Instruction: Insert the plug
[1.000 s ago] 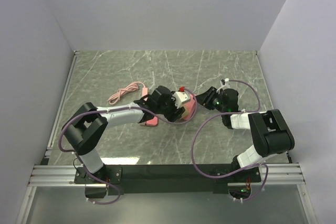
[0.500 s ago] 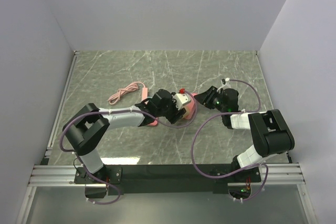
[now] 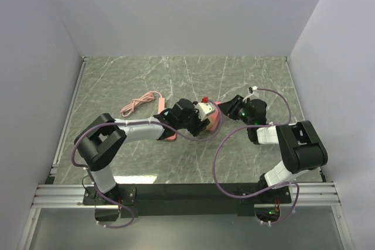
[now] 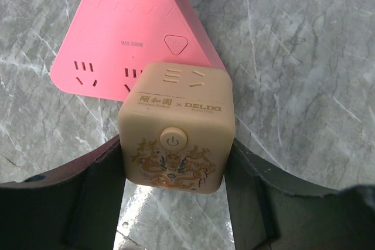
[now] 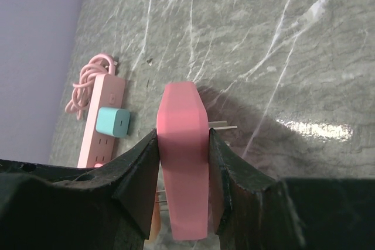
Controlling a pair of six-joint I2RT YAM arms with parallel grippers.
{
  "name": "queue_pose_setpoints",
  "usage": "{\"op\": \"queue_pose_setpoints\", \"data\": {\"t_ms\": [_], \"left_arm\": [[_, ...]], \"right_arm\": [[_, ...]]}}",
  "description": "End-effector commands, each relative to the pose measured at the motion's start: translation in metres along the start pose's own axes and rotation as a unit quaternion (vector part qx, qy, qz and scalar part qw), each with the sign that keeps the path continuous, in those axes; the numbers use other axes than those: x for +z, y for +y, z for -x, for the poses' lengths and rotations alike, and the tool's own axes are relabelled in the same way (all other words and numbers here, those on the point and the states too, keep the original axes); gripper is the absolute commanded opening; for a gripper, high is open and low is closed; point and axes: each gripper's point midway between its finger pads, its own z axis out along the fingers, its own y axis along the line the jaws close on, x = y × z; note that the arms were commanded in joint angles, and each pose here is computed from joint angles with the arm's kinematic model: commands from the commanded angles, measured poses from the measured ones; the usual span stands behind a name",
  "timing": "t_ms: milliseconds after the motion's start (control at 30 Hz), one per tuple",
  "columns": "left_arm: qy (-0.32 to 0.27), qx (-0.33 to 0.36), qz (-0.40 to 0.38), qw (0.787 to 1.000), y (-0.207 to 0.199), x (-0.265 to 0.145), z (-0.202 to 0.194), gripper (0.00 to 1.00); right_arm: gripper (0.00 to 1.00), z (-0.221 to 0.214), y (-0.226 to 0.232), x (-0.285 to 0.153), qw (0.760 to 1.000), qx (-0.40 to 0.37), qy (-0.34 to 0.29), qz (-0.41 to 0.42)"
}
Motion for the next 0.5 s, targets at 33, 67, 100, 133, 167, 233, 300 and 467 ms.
{"op": "queue_pose_setpoints", "data": {"t_ms": [33, 67, 100, 133, 167, 233, 300, 467], "left_arm": [[-0.017, -0.002, 0.004, 1.000, -0.004, 0.018, 0.000, 0.00], [-0.022, -0.004, 0.007, 1.000, -0.002, 0.019, 0.002, 0.00], [-0.021, -0.005, 0.008, 1.000, -0.003, 0.021, -0.001, 0.00], [-0.020, -0.008, 0.014, 1.000, -0.001, 0.021, -0.003, 0.00], [-0.020, -0.009, 0.018, 1.000, 0.000, 0.022, -0.005, 0.00], [-0.032, -0.012, 0.027, 0.999, 0.002, 0.022, -0.006, 0.00], [-0.054, -0.014, 0.036, 0.998, 0.005, 0.020, 0.002, 0.00], [-0.074, -0.024, 0.036, 0.996, 0.005, 0.018, -0.002, 0.00]], "right_arm": [[0.00, -0.034, 0.029, -0.011, 0.996, 0.010, 0.065, 0.066], [0.00, -0.034, 0.029, -0.011, 0.996, 0.009, 0.064, 0.065], [0.00, -0.035, 0.029, -0.012, 0.996, 0.009, 0.063, 0.065], [0.00, -0.035, 0.030, -0.013, 0.996, 0.010, 0.063, 0.066], [0.00, -0.034, 0.030, -0.013, 0.996, 0.010, 0.063, 0.065], [0.00, -0.036, 0.029, -0.013, 0.996, 0.012, 0.066, 0.066], [0.00, -0.038, 0.027, -0.013, 0.996, 0.015, 0.069, 0.061], [0.00, -0.048, 0.018, -0.011, 0.995, 0.032, 0.085, 0.051]]}}
